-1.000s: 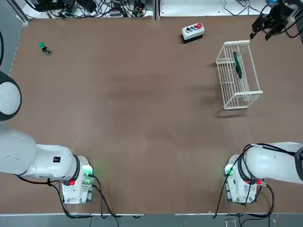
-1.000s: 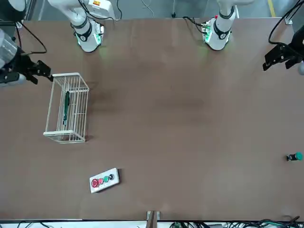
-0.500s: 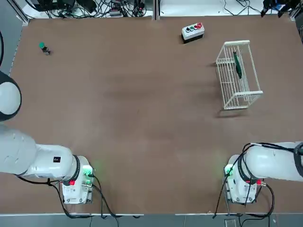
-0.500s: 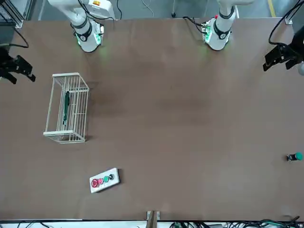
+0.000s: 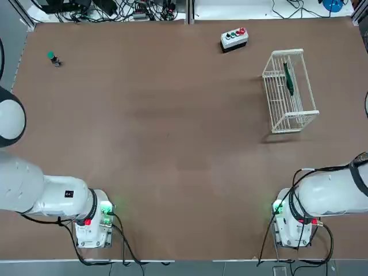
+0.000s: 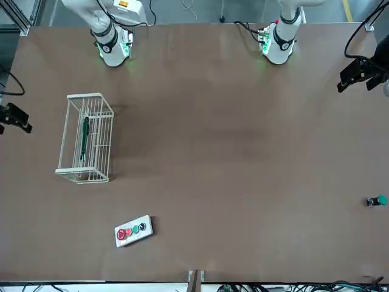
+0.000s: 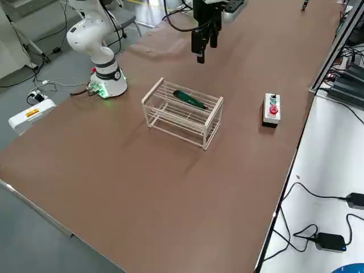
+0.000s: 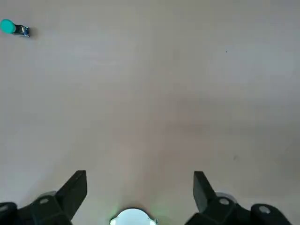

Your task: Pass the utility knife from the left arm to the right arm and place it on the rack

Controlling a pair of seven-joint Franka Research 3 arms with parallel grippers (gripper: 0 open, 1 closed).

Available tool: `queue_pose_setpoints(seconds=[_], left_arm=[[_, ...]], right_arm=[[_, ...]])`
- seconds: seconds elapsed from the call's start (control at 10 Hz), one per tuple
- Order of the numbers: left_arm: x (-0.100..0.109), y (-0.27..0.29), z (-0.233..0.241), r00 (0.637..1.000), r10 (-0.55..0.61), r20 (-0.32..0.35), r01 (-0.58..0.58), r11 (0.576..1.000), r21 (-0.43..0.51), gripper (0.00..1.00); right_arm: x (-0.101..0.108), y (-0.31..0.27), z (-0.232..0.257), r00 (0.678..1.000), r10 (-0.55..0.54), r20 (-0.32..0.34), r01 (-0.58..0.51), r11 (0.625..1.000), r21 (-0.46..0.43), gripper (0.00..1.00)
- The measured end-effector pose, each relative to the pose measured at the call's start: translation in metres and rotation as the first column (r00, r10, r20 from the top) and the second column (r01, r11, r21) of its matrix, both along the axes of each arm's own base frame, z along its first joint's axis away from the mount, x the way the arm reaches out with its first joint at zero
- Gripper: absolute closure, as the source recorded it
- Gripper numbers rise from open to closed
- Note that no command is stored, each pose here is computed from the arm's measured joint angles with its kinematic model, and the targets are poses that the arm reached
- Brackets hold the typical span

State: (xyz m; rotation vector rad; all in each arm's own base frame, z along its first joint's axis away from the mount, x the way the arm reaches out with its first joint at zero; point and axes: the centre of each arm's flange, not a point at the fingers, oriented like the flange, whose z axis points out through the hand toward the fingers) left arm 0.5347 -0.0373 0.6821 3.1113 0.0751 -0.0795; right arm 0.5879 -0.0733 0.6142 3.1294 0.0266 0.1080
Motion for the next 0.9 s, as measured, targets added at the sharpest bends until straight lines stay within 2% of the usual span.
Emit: queue_pose_setpoints(seconds=[0.4, 0.9], left_arm=[[0.0, 0.0, 0.0, 1.0, -0.001, 0.0, 0.001, 1.0, 0.0, 0.0], [-0.001, 0.001, 0.003, 1.0, 0.001, 0.007, -0.001, 1.0, 0.001, 0.0]], right_arm=[[-0.008, 0.03, 0.004, 0.996, 0.045, -0.077, -0.045, 0.999, 0.005, 0.0], [-0.026, 0.032, 0.024, 0.995, 0.046, -0.088, -0.045, 0.999, 0.01, 0.0]])
